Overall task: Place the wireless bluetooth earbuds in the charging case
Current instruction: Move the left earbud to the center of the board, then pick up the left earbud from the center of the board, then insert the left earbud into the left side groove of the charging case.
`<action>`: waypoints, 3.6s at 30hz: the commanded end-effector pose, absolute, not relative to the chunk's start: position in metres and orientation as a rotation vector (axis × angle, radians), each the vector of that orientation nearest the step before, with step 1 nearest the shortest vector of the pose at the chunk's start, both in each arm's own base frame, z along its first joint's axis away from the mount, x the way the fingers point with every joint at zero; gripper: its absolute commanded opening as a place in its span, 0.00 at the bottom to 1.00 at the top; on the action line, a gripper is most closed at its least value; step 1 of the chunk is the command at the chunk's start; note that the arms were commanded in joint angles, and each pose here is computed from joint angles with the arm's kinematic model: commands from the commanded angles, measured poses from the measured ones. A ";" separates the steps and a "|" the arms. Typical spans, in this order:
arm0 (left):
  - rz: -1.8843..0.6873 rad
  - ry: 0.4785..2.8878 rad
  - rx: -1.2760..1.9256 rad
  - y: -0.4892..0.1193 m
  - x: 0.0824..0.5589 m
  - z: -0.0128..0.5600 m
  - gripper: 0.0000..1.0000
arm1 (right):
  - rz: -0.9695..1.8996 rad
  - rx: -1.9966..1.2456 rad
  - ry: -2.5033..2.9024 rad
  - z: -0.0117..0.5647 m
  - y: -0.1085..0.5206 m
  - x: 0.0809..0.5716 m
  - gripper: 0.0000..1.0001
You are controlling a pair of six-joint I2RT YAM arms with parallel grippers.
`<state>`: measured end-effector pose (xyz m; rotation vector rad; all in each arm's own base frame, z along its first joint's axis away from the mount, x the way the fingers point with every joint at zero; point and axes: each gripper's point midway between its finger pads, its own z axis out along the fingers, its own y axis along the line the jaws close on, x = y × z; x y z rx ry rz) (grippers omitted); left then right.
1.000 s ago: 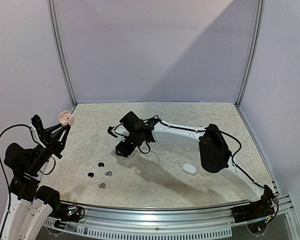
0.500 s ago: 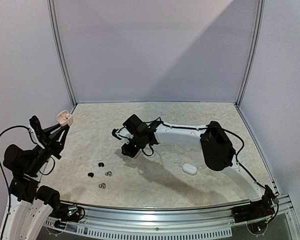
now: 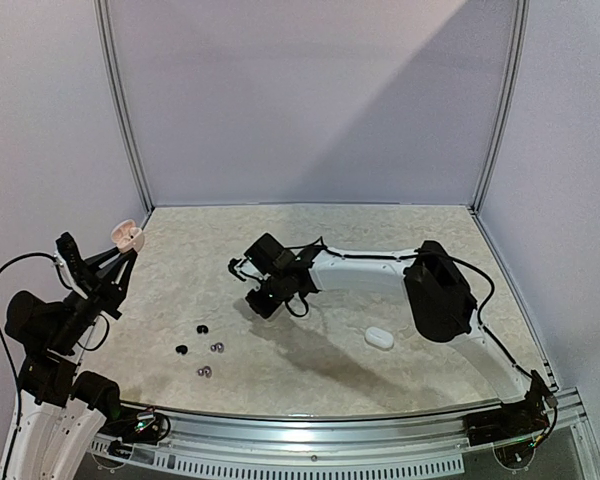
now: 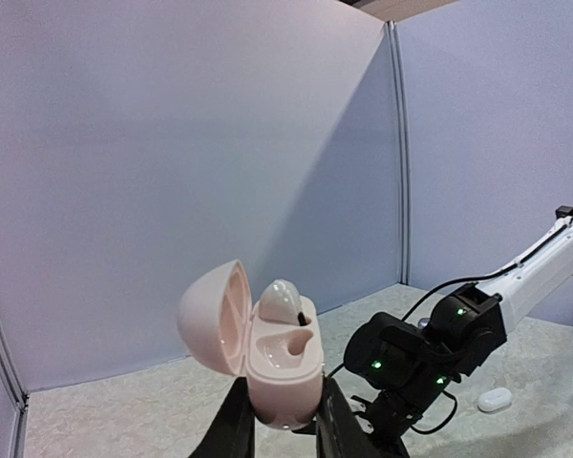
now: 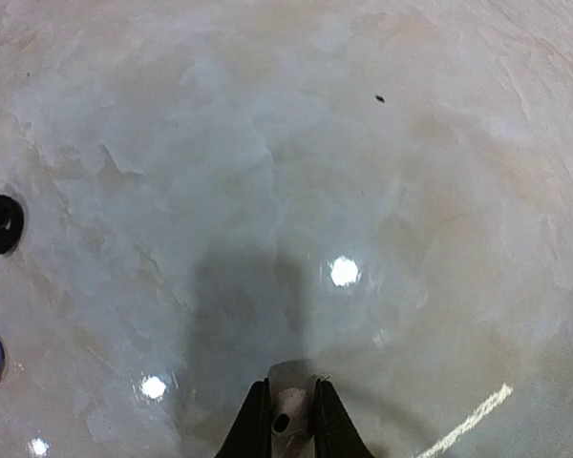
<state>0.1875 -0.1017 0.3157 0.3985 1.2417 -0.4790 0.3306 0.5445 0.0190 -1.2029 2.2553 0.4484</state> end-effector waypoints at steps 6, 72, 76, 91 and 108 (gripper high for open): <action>-0.484 1.231 0.408 -0.103 0.185 0.315 0.00 | 0.124 -0.855 2.567 0.003 0.440 0.302 0.05; -0.509 1.180 0.466 -0.110 0.171 0.322 0.00 | 0.093 -0.919 2.795 0.064 0.432 0.269 0.08; -0.510 1.168 0.470 -0.111 0.169 0.325 0.00 | 0.185 -0.862 2.517 0.150 0.459 0.293 0.07; -0.393 1.294 0.457 -0.103 0.185 0.312 0.00 | 0.641 -0.918 1.321 0.431 0.605 0.179 0.00; -0.391 1.255 0.676 -0.132 0.173 0.298 0.00 | 0.623 -1.002 1.160 0.406 0.658 0.160 0.00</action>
